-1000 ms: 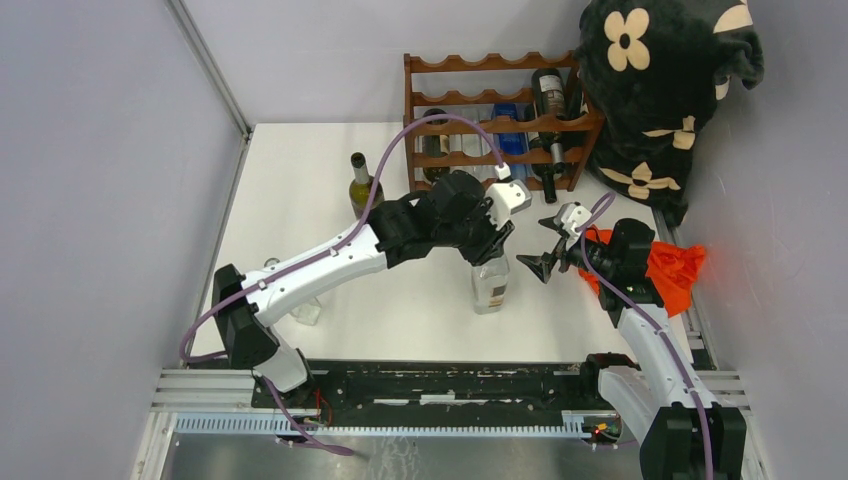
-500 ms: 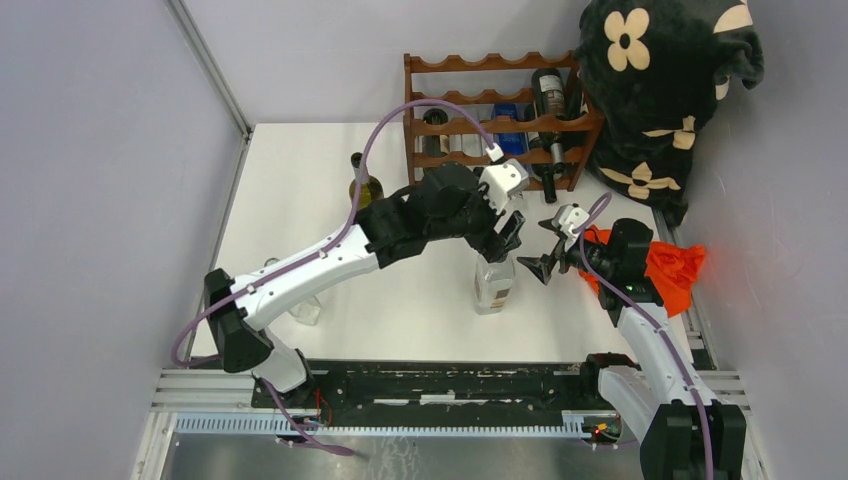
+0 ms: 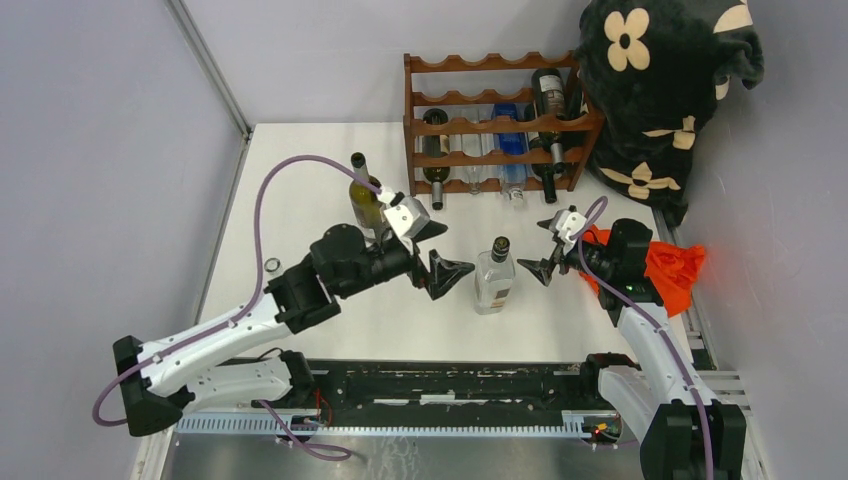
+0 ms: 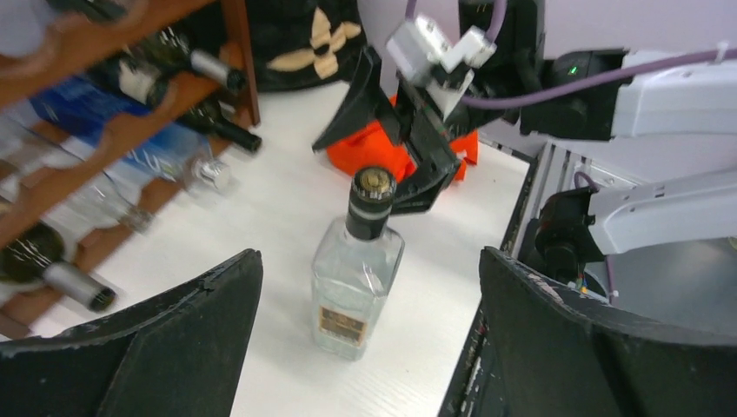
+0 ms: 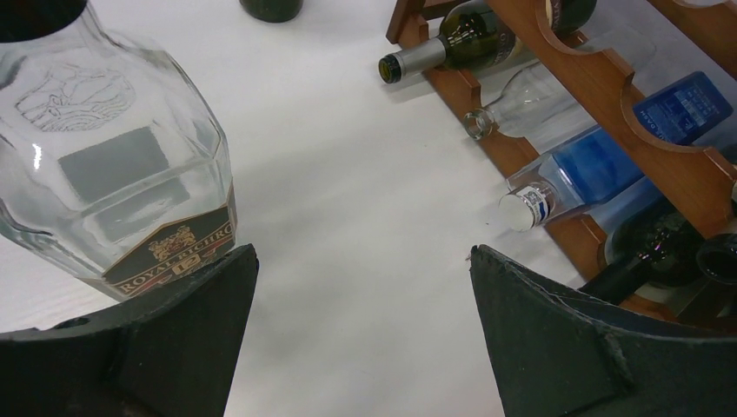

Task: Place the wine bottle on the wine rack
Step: Move the wine bottle to the center of the board, then pick up the wine bottle from the center of the board.

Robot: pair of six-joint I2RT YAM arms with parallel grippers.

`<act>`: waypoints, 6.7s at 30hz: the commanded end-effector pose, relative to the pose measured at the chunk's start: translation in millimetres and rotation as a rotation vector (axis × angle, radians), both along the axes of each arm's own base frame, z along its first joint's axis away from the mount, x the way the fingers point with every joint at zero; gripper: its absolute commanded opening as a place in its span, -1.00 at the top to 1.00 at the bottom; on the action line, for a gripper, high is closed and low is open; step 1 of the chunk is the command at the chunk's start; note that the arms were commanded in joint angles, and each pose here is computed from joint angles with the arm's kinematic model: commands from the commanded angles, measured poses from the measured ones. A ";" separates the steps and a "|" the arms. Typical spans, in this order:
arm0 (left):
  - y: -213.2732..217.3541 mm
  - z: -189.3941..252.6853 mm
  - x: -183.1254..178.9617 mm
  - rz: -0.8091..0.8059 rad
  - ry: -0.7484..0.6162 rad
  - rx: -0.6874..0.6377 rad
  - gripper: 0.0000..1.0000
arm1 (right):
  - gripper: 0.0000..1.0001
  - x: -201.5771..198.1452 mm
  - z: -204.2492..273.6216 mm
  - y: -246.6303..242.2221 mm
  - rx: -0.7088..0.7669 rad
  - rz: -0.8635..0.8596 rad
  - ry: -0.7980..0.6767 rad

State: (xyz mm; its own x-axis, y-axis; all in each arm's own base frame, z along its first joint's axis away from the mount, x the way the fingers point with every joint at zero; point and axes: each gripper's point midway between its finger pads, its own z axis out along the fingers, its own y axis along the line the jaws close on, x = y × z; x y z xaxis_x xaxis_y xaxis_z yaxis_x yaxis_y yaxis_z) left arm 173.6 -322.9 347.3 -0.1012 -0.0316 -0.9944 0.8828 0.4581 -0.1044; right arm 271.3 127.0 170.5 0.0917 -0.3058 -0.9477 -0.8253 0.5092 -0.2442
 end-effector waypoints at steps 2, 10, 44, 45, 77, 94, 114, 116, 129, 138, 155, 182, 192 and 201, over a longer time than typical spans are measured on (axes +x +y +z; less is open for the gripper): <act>-12.6 -32.9 -6.3 -0.033 0.112 -0.050 -1.00 | -0.96 -2.5 2.1 5.0 -0.029 0.066 -0.079; -15.2 -90.6 -27.0 -0.106 0.054 -0.033 -1.00 | -0.96 -0.5 -5.4 1.2 -0.072 0.061 -0.087; -3.2 -163.2 -11.4 0.012 -0.024 -0.023 -0.95 | -0.96 -6.9 -7.5 5.3 -0.066 0.100 -0.103; -2.9 -163.6 -12.5 0.005 -0.034 -0.022 -0.94 | -0.96 -7.1 -7.9 5.7 -0.064 0.102 -0.099; -26.0 -198.6 -0.1 -0.031 -0.306 -0.019 -1.00 | -0.96 -7.3 -10.1 5.6 -0.070 0.104 -0.101; -58.0 -215.6 23.0 -0.090 -0.299 -0.112 -0.95 | -0.96 -7.4 -9.6 5.4 -0.070 0.103 -0.103; -98.5 -233.7 35.7 -0.283 -0.220 -0.167 -0.82 | -0.96 -7.4 -8.7 5.3 -0.072 0.103 -0.108; -100.0 -231.5 36.6 -0.283 -0.225 -0.172 -0.71 | -0.96 -7.2 -8.4 5.3 -0.073 0.102 -0.109; -74.7 -205.3 12.2 -0.312 -0.154 -0.212 0.96 | -0.96 -1.1 -4.4 -2.2 -0.115 0.059 -0.129; -66.1 -236.9 -2.1 -0.307 0.193 0.178 0.96 | -0.96 8.1 -2.2 -11.5 -0.154 0.002 -0.097; 9.2 -220.6 4.5 -0.170 0.205 0.709 0.96 | -0.96 36.2 -9.6 -71.3 -0.338 -0.214 -0.038; 18.4 -220.1 8.0 -0.248 -0.068 0.860 0.96 | -0.96 -70.8 -79.8 33.9 -0.268 0.569 0.011; 12.0 -235.6 7.3 -0.291 -0.109 0.883 0.96 | -0.93 -63.1 -112.8 38.7 -0.325 0.529 0.111; 5.3 -233.1 7.7 -0.305 -0.144 0.852 0.96 | -0.64 -68.7 -136.1 47.7 -0.368 0.550 0.192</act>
State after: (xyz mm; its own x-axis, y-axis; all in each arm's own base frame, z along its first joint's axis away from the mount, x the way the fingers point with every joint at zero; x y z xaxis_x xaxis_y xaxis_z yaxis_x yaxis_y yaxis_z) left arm 169.2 -285.7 80.7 0.0339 0.8226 -0.5676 0.9742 0.0997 0.2026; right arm 201.7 170.4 41.7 0.1741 -0.5525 -0.8151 -0.9846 -0.0820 -0.1547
